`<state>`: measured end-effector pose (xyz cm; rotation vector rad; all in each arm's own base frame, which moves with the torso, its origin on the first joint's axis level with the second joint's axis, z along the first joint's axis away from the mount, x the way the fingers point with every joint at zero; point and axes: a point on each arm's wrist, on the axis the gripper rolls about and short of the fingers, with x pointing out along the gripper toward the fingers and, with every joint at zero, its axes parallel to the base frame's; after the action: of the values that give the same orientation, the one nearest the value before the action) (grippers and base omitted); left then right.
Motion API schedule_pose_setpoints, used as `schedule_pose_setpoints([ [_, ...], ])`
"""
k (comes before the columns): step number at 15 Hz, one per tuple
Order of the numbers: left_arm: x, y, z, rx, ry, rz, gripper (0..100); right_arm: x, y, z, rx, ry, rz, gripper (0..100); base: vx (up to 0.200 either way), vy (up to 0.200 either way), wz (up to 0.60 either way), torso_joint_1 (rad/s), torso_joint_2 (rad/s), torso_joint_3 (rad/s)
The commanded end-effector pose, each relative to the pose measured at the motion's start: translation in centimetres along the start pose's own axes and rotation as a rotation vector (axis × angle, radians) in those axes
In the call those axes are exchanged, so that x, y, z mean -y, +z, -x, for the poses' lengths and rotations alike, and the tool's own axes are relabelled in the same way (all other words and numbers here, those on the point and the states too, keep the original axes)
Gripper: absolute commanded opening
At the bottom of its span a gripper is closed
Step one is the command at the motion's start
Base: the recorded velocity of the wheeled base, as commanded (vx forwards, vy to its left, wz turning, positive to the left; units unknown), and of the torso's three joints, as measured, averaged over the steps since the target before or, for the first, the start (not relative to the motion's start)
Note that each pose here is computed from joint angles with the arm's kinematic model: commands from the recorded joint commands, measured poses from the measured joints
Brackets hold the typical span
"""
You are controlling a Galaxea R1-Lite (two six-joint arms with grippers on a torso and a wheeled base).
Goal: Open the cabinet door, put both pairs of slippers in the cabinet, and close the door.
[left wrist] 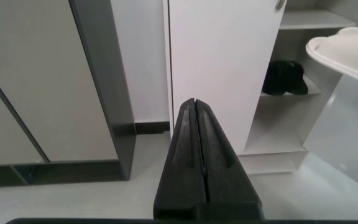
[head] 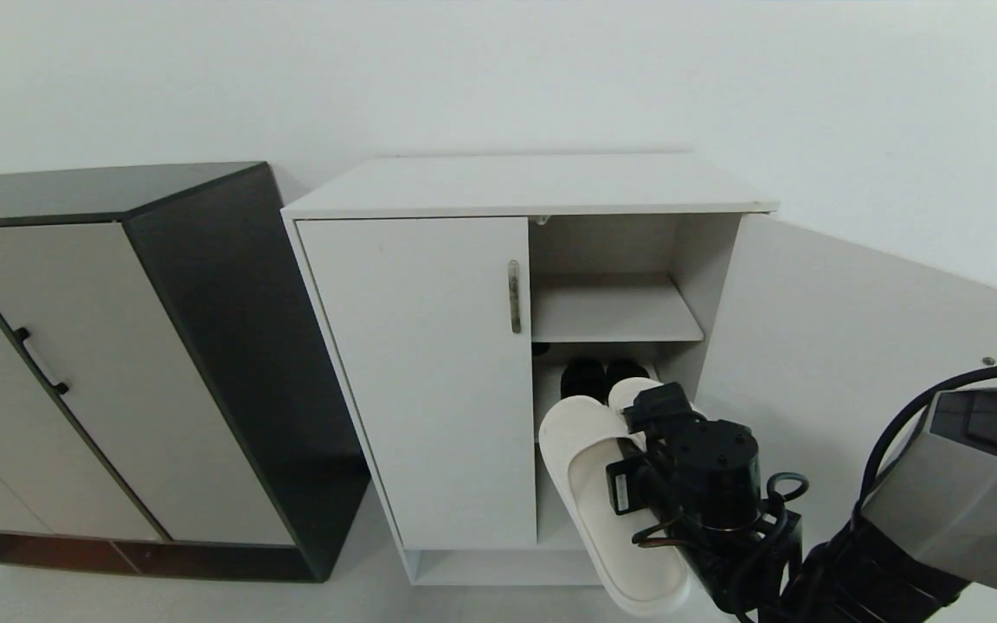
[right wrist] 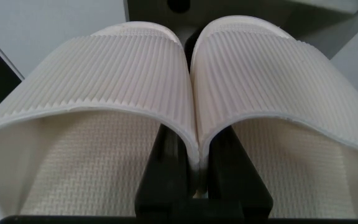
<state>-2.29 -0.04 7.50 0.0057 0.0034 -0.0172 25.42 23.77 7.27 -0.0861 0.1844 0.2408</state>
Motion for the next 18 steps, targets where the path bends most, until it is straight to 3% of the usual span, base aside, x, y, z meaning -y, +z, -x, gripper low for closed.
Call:
schedule_pose_setpoints([
  [1,0.0,0.0,0.0,-0.001,0.003,0.001,0,-0.1,-0.4,-0.2,-0.01,0.0,0.007,0,0.0,0.0,0.0,-0.11,0.45,0.334],
  [9,0.0,0.0,0.0,-0.001,0.01,0.003,0,-0.1,-0.5,-0.1,-0.004,0.0,0.002,0,0.0,0.0,0.0,-0.054,0.42,0.361],
  [18,0.0,0.0,0.0,-0.001,0.01,0.003,0,-0.2,-1.5,-0.5,-0.024,0.007,0.015,0,0.0,0.0,-0.07,0.0,0.03,0.026],
])
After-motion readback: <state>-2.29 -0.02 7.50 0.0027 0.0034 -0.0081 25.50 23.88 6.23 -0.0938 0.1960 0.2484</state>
